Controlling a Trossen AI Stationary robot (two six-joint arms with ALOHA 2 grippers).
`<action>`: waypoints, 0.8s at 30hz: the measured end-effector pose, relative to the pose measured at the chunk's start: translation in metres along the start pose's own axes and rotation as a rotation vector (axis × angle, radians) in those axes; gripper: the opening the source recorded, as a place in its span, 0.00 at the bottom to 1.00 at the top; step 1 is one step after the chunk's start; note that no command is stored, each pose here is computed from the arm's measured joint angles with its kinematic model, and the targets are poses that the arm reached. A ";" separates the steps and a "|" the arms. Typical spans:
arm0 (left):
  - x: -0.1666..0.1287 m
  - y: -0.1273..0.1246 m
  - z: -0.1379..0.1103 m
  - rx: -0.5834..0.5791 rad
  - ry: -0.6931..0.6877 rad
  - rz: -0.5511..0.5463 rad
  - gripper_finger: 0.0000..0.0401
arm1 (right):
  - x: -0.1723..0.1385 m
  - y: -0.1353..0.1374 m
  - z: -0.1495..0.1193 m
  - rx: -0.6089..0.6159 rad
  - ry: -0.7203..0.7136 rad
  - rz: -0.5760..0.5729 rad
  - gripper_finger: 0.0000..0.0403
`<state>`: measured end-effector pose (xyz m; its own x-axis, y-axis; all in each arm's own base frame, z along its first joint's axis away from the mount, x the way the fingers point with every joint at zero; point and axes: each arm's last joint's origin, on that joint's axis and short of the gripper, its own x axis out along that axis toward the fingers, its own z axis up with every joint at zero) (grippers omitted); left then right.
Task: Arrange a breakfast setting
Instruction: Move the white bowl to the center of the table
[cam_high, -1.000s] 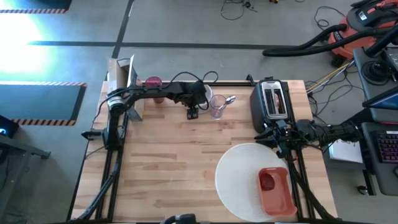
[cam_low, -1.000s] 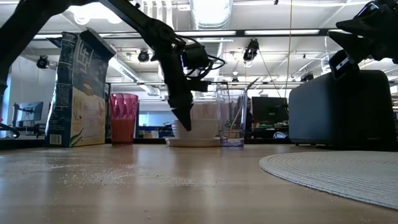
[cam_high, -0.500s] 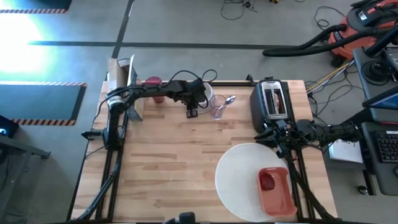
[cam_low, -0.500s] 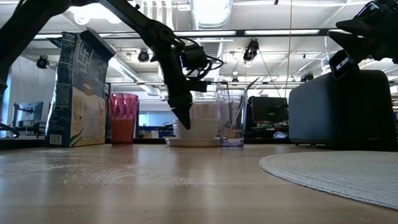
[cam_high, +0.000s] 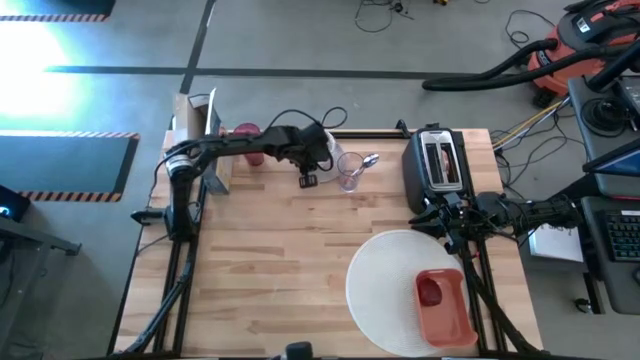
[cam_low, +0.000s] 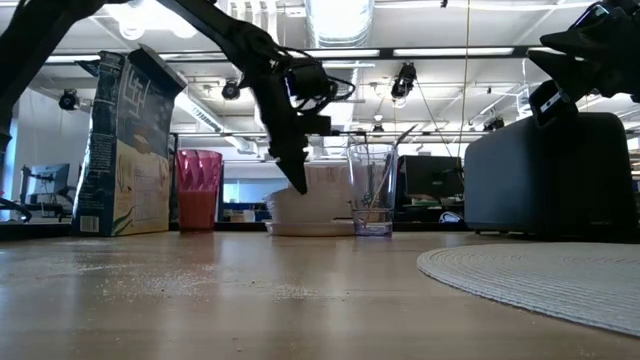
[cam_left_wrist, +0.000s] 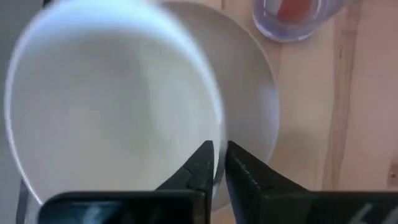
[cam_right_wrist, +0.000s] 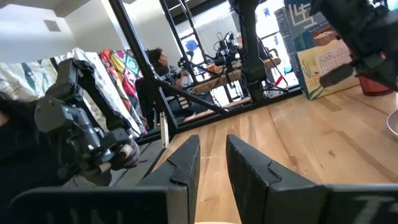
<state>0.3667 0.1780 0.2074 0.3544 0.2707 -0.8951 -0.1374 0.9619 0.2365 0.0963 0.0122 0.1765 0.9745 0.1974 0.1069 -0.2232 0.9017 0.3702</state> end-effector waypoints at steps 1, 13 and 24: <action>-0.003 0.000 0.000 -0.010 -0.005 0.002 0.01 | 0.000 0.000 0.000 0.000 0.000 0.000 0.17; -0.028 0.002 0.003 -0.181 0.086 -0.025 0.00 | 0.000 0.000 0.000 0.000 0.000 0.000 0.17; -0.037 -0.027 -0.002 -0.276 0.236 -0.134 0.00 | 0.000 0.000 0.000 0.000 0.000 0.001 0.17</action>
<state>0.3557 0.1418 0.2332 0.1683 0.0957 -0.9811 -0.3593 0.9328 0.0294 0.0963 0.0123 0.1766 0.9744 0.1979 0.1071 -0.2238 0.9016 0.3702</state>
